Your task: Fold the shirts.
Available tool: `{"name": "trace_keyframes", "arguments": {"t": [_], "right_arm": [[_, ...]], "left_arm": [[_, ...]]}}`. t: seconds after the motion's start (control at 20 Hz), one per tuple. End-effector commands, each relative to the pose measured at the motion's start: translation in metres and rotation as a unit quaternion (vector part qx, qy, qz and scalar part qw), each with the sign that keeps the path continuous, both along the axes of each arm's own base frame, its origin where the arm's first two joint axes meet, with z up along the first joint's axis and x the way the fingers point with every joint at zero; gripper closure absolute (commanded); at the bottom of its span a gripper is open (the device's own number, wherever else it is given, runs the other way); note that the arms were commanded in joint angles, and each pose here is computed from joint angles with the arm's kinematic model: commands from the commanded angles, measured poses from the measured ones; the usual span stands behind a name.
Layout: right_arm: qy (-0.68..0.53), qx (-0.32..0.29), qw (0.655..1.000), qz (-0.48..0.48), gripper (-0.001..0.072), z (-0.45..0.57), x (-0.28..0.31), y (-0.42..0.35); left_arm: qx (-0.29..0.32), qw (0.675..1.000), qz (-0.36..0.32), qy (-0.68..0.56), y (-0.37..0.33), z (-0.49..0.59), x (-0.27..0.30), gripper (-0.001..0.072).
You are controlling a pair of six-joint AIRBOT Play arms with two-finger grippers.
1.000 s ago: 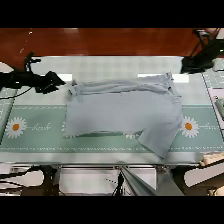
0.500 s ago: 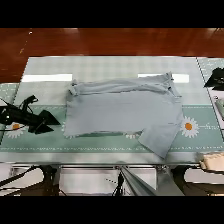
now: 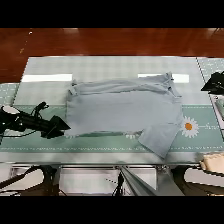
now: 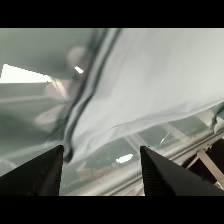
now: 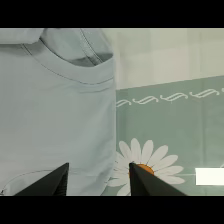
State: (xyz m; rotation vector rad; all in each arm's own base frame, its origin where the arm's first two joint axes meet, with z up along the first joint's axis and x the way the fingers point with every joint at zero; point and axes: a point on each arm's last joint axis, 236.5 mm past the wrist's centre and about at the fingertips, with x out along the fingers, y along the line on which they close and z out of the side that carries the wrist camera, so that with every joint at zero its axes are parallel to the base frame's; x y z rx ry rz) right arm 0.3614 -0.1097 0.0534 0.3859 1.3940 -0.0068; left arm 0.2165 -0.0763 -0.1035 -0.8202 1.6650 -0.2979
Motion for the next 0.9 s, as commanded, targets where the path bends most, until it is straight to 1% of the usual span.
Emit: {"name": "trace_keyframes", "arguments": {"t": [0.0,0.05,0.1,0.2,0.35,0.45,0.5,0.65,0.8,0.85], "right_arm": [[-0.005,0.0,1.0,0.0,0.0253,0.004,-0.001,0.001],[-0.006,-0.003,1.0,0.0,0.0253,0.005,-0.002,0.0],[-0.003,-0.007,1.0,0.001,0.0253,0.006,-0.004,-0.001],[0.01,-0.004,1.0,-0.005,0.0252,0.003,-0.013,-0.006],[0.048,0.018,0.998,-0.042,0.0251,-0.024,-0.051,-0.016],[0.05,0.064,0.994,-0.075,0.0246,-0.046,-0.076,-0.007],[0.051,0.091,0.991,-0.081,0.0217,-0.058,-0.088,0.004],[0.087,0.135,0.983,-0.087,0.0217,-0.094,-0.119,0.03],[0.086,0.166,0.979,-0.081,0.0217,-0.117,-0.125,0.056],[0.082,0.165,0.98,-0.082,0.0217,-0.122,-0.123,0.059]], "left_arm": [[0.026,0.999,0.004,-0.039,-0.015,-0.011,0.021,0.0136],[0.028,0.999,0.001,-0.04,-0.018,-0.012,0.021,0.0342],[0.028,0.999,-0.003,-0.04,-0.019,-0.012,0.02,0.0604],[0.023,0.999,-0.01,-0.038,-0.021,-0.01,0.017,0.0679],[0.01,0.999,-0.035,-0.039,-0.025,-0.006,0.01,0.0679],[0.01,0.998,-0.037,-0.042,-0.025,-0.006,0.01,0.0679],[0.009,0.998,-0.04,-0.044,-0.025,-0.006,0.01,0.0679],[0.009,0.998,-0.044,-0.048,-0.024,-0.006,0.01,0.0679],[0.009,0.998,-0.044,-0.048,-0.024,-0.006,0.01,0.0679],[0.009,0.998,-0.045,-0.049,-0.024,-0.006,0.01,0.0679]]}}
